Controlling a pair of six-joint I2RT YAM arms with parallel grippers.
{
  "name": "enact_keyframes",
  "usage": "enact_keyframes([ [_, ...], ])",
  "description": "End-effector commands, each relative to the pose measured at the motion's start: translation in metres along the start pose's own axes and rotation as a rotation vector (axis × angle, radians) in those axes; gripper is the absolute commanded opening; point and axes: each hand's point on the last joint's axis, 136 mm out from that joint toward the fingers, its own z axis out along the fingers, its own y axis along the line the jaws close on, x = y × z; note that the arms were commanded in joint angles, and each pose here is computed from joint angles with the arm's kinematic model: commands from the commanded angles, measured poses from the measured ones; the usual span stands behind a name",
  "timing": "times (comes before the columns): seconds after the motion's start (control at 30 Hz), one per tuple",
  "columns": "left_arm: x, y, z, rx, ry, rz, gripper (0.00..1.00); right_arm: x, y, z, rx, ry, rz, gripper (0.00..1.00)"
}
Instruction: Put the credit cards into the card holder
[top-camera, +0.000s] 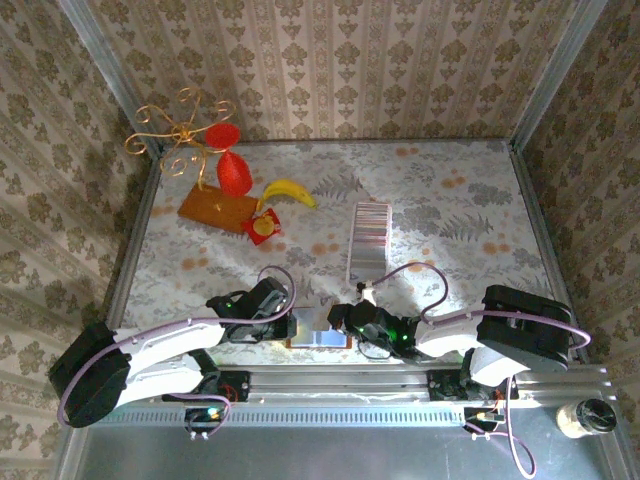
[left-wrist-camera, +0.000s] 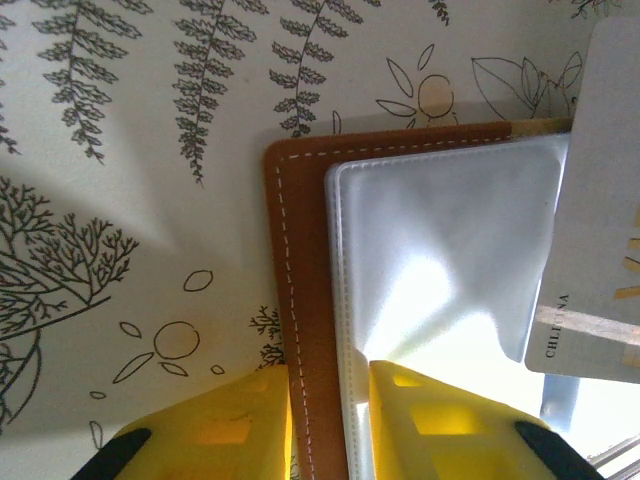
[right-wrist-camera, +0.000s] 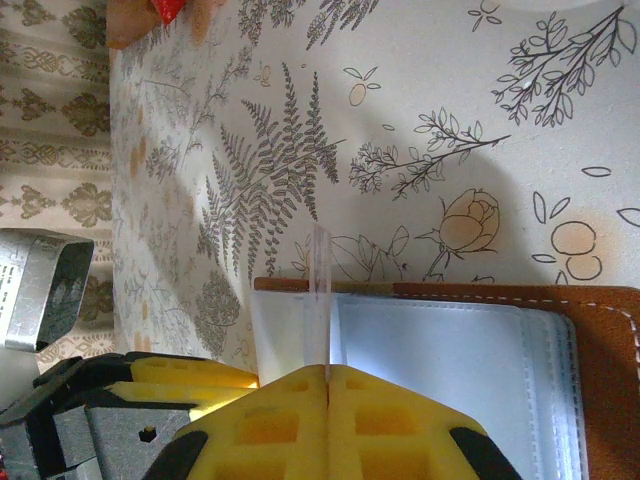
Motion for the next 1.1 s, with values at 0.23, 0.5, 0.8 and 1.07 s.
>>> enact_keyframes([
  [0.23, 0.037, 0.041, 0.007, -0.141, 0.127, -0.025, 0.25, -0.006, -0.021, -0.009, 0.078, -0.041, -0.057, 0.00],
  [0.5, 0.037, 0.041, 0.008, -0.142, 0.128, -0.025, 0.25, -0.009, -0.007, -0.007, 0.016, -0.066, -0.040, 0.00],
  [0.8, 0.037, 0.040, 0.009, -0.142, 0.133, -0.021, 0.24, -0.014, 0.020, -0.022, -0.054, -0.079, -0.082, 0.00],
  [1.07, 0.039, 0.041, 0.010, -0.145, 0.141, -0.022, 0.23, -0.006, 0.016, -0.015, -0.040, -0.054, -0.088, 0.00],
])
